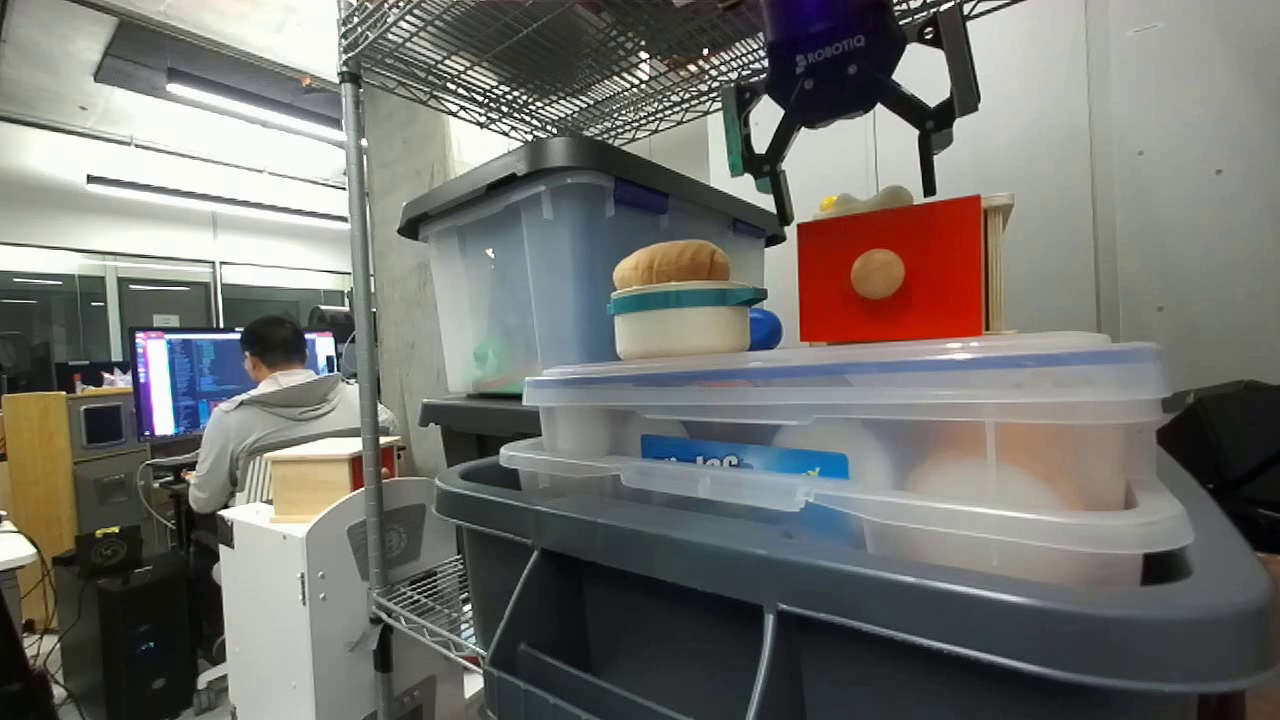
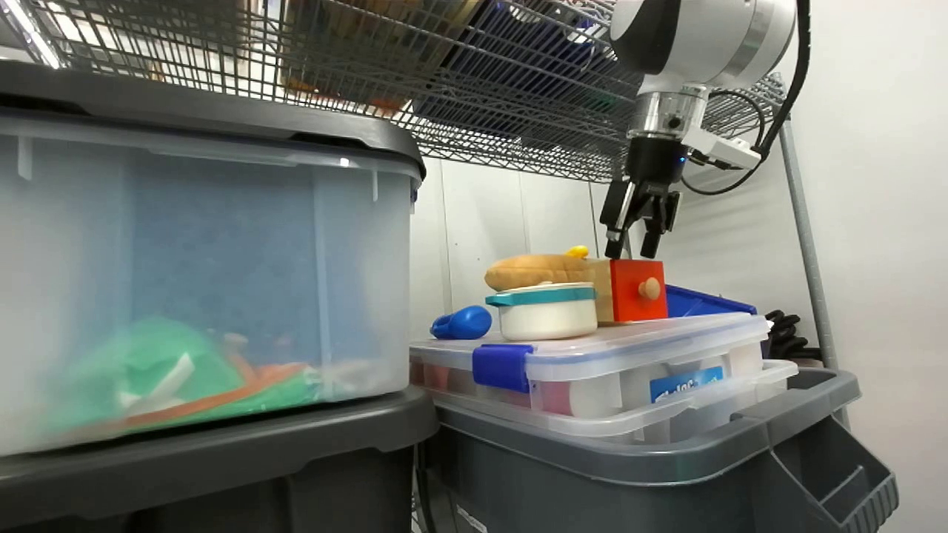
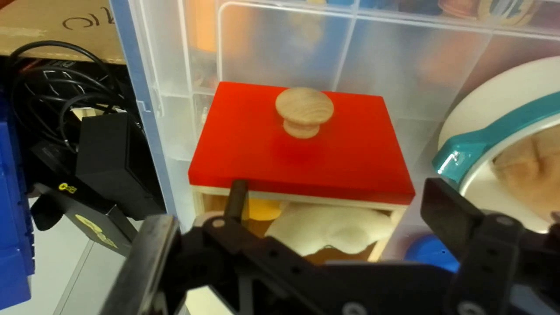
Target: Put the brown object in the drawer, then put in the white bowl, then put the knife in the drawer
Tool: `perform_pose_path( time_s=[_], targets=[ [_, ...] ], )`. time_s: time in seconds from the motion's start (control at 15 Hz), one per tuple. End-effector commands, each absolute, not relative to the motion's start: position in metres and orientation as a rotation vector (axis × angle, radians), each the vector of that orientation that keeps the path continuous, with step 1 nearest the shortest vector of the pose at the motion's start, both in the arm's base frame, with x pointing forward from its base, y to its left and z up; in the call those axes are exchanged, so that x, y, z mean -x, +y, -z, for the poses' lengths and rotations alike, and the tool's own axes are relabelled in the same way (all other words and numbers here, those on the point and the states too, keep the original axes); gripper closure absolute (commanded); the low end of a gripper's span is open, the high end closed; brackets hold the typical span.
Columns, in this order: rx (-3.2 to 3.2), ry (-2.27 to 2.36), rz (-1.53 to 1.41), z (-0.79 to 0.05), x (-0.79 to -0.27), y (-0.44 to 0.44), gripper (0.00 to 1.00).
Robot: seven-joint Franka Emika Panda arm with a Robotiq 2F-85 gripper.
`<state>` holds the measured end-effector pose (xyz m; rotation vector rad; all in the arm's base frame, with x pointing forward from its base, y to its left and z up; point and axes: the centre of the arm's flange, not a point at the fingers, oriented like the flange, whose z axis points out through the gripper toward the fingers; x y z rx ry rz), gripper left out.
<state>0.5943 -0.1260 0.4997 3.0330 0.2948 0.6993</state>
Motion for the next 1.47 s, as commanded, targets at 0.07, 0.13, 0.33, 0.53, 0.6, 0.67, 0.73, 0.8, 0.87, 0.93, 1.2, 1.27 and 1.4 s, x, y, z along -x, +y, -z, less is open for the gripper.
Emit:
perform_pose_path(
  time_s=[0.07,0.13,0.33,0.53,0.6,0.67,0.73,0.8,0.87,0.93,1.2,1.27,1.4],
  targets=[
    [-3.063,0.278,-0.701,-0.506,-0.6,-0.138,0.0],
    [-3.065,0.271,-0.7,-0.506,-0.6,-0.14,0.0],
    [-3.063,0.265,-0.704,-0.508,-0.601,-0.141,0.0],
    [-3.071,0.262,-0.706,-0.509,-0.603,-0.139,0.0],
    [-3.078,0.261,-0.701,-0.507,-0.604,-0.137,0.0],
    [-3.084,0.263,-0.697,-0.504,-0.604,-0.135,0.0],
    [-3.089,0.265,-0.693,-0.502,-0.606,-0.133,0.0],
    [-3.096,0.265,-0.688,-0.499,-0.607,-0.131,0.0],
    [-3.102,0.263,-0.687,-0.497,-0.61,-0.13,0.0],
    [-3.101,0.262,-0.688,-0.496,-0.614,-0.13,0.0],
    [-3.094,0.267,-0.695,-0.499,-0.62,-0.129,0.0],
    [-3.094,0.268,-0.694,-0.499,-0.622,-0.129,0.0],
    [-3.094,0.272,-0.697,-0.5,-0.624,-0.128,0.0]
  ],
)
